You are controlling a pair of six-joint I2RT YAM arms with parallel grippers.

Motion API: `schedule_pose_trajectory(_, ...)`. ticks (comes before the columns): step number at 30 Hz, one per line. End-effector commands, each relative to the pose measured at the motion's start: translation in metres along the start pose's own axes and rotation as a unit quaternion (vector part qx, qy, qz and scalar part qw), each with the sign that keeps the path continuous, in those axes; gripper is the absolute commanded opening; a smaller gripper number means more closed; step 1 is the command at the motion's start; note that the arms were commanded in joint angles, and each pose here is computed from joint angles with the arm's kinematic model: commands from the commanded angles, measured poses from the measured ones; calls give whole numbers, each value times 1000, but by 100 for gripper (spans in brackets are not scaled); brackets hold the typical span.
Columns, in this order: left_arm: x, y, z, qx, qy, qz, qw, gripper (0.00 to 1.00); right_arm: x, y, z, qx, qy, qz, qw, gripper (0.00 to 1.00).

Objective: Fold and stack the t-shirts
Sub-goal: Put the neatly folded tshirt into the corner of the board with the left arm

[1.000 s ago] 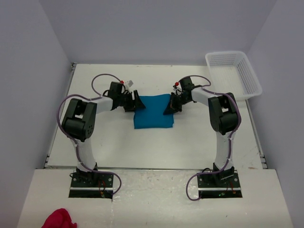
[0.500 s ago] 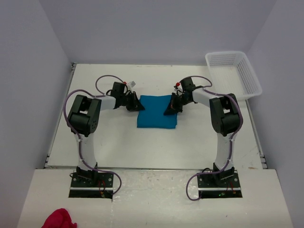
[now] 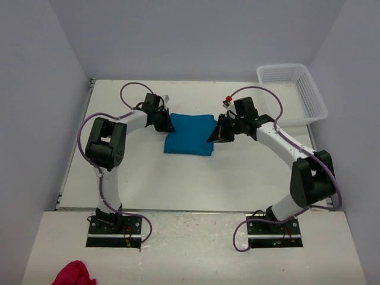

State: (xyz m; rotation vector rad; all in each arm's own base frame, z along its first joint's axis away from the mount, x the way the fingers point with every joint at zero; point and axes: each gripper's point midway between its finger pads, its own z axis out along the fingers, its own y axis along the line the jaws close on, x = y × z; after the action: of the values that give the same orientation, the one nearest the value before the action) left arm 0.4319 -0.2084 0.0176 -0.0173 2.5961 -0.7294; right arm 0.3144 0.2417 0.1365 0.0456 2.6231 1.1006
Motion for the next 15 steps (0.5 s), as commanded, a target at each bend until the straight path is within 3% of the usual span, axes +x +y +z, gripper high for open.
schedule_pose_trajectory(1,-6,67,-19,-171,8,44,984,0,13,23,-22,-1,-31,-41,999,0)
schedule_pose_trajectory(8,-52,107,-55,-274,-5,78,958,0,61,47,-48,-29,-24,-85,996,0)
schedule_pose_trajectory(15,-119,143,-91,-349,-47,94,931,0,96,36,-56,-17,11,-106,994,0)
